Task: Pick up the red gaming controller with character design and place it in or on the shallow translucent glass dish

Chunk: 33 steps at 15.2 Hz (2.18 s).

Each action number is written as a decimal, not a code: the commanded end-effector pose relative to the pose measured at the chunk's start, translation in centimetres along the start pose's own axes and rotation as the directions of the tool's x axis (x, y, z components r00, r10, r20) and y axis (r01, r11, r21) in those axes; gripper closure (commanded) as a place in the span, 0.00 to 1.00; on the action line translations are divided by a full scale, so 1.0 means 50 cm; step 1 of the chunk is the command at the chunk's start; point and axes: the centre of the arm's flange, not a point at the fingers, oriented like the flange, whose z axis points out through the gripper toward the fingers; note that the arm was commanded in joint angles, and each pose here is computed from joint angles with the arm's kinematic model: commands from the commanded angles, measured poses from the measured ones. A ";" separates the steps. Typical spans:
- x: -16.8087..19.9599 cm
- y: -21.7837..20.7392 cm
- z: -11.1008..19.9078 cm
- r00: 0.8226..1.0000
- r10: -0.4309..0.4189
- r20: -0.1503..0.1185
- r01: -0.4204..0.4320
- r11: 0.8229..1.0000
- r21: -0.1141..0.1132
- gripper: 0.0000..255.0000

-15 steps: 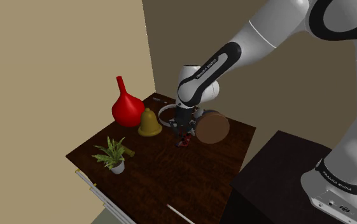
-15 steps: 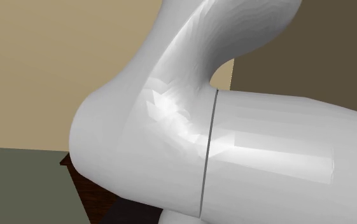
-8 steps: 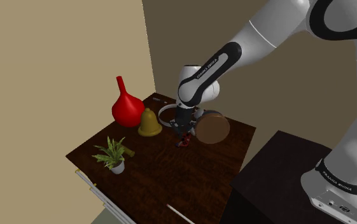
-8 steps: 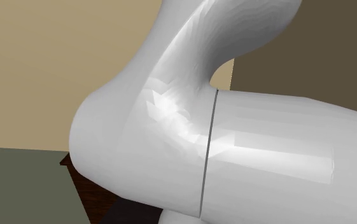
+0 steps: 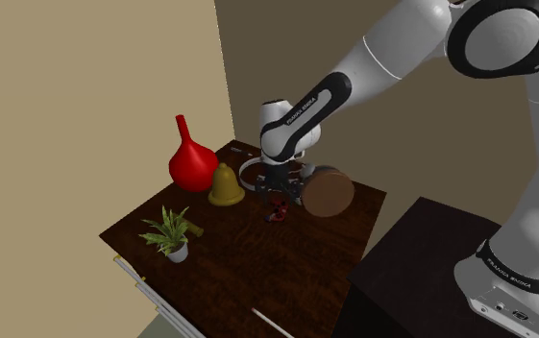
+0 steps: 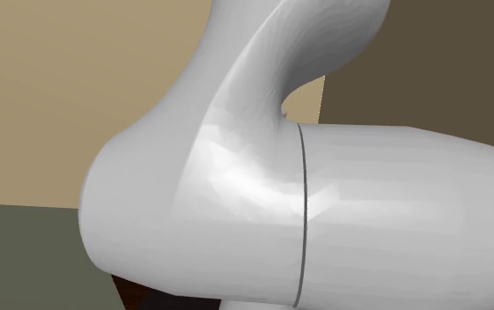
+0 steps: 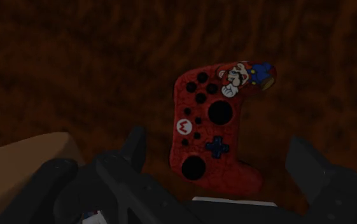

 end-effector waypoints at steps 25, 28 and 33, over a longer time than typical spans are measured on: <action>-0.005 0.012 0.017 1.000 0.017 0.001 -0.017 1.000 -0.013 1.00; -0.012 0.015 -0.014 1.000 0.017 0.001 -0.017 1.000 -0.013 1.00; -0.024 0.020 -0.065 1.000 0.017 0.001 -0.017 1.000 -0.013 1.00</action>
